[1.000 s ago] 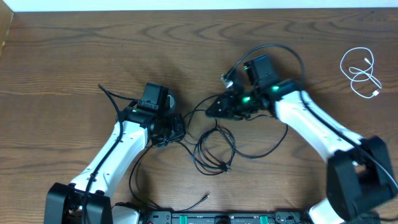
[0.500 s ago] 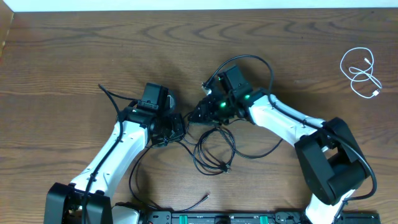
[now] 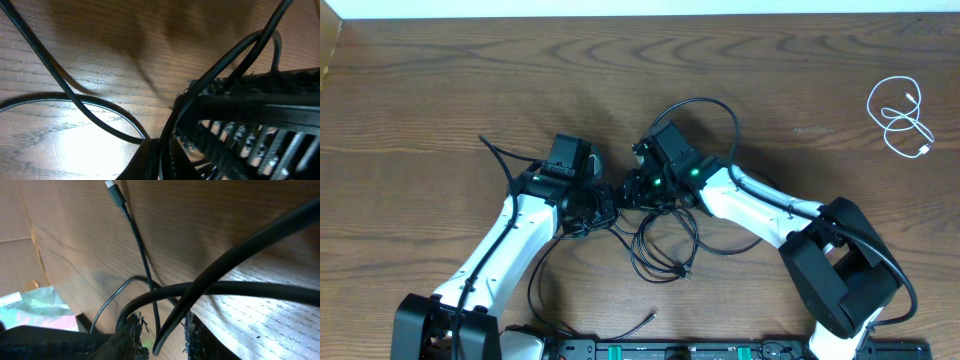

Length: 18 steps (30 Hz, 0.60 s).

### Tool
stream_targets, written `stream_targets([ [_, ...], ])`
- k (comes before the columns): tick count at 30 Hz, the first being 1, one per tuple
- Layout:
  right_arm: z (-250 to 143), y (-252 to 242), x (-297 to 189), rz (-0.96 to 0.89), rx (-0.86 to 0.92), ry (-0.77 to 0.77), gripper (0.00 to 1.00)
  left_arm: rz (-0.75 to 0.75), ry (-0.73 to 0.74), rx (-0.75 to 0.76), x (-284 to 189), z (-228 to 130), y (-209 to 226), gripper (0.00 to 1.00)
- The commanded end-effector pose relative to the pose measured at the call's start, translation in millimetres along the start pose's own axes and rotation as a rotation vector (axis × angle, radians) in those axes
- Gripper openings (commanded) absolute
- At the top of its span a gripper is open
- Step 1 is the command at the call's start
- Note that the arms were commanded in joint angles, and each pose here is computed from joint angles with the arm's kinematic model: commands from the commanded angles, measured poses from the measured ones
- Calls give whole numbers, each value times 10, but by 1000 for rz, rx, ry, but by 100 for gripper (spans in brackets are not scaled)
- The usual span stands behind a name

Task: Untangle cables

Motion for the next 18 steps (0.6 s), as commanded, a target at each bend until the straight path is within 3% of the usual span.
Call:
stream_targets([
  [1,23,-38,54,-40,16,-36,28,-11,13,15,5,-16,-5,8],
  [3,13,-32,66,-47,10,-40,23,-13,15,15,6,-18,-6,8],
  [6,13,-31,70,-52,-30,-43,1,-13,15,15,6,-19,-7,8],
  [12,42,255,-224,52,-172,-57,1,-13,14,15,5,-17,-7,8],
  [18,136,678,-1053,140,-313,-219,1,-13,14,15,5,-17,-7,8],
])
Point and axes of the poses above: each gripper's point midway between its finger pads, its own x axis out along the fingers, its own y axis along the line the jaws close on, z = x × y, the point moved 3 cm from there along -x, back along the fingers, and after that the axes turned 2 degrees about -x, right-handed, at the moved point
